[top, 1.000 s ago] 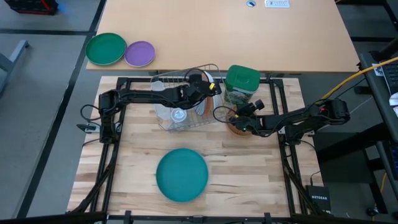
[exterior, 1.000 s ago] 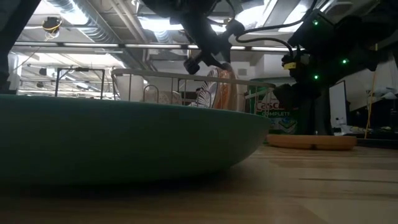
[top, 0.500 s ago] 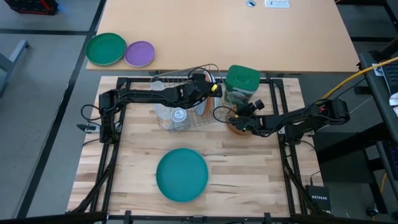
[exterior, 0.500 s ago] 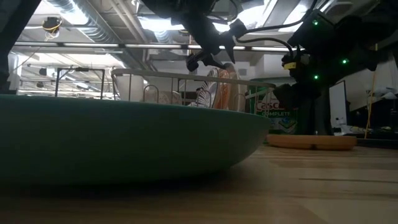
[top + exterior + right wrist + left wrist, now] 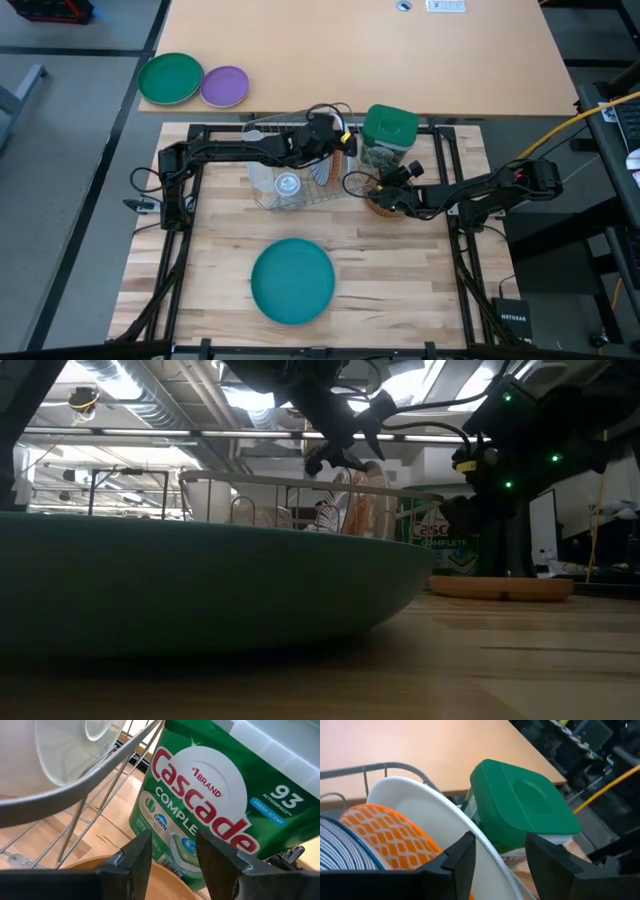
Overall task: Sort dishes
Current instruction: Put the white plate in the dish rack
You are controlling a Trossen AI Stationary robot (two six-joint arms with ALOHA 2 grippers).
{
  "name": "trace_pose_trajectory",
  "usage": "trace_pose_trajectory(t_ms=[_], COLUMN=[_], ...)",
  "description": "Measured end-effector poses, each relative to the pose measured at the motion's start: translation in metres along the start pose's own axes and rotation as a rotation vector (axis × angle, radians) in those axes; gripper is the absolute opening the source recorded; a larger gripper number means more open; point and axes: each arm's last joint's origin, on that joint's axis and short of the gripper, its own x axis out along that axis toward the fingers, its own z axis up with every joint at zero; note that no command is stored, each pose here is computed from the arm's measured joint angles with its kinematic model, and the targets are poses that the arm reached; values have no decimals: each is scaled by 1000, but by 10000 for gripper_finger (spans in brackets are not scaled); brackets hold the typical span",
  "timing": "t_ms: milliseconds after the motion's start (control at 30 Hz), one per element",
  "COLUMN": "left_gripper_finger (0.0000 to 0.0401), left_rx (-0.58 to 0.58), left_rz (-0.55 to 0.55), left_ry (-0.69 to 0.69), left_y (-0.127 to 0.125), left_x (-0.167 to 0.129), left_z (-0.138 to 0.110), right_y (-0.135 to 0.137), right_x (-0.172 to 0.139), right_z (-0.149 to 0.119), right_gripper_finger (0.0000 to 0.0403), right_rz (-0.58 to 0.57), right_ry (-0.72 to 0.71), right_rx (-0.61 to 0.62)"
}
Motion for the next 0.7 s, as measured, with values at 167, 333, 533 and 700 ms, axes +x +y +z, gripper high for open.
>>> trace_pose_trajectory(t_ms=[167,333,533,700], left_gripper_finger=[160,160,153,146], left_rx=[109,121,155,257], left_rz=[0,-16,-72,-44], left_ry=[7,30,130,216], left_y=[4,9,9,14], left_x=[3,5,-1,-19], left_z=[3,7,5,14], right_y=[0,0,0,1], right_x=[0,0,0,0], right_z=[-1,-1,-1,-2], right_gripper_finger=[156,156,156,156], right_rz=[-1,0,13,42], right_ry=[3,4,8,24], right_rx=[-5,-6,-5,-12])
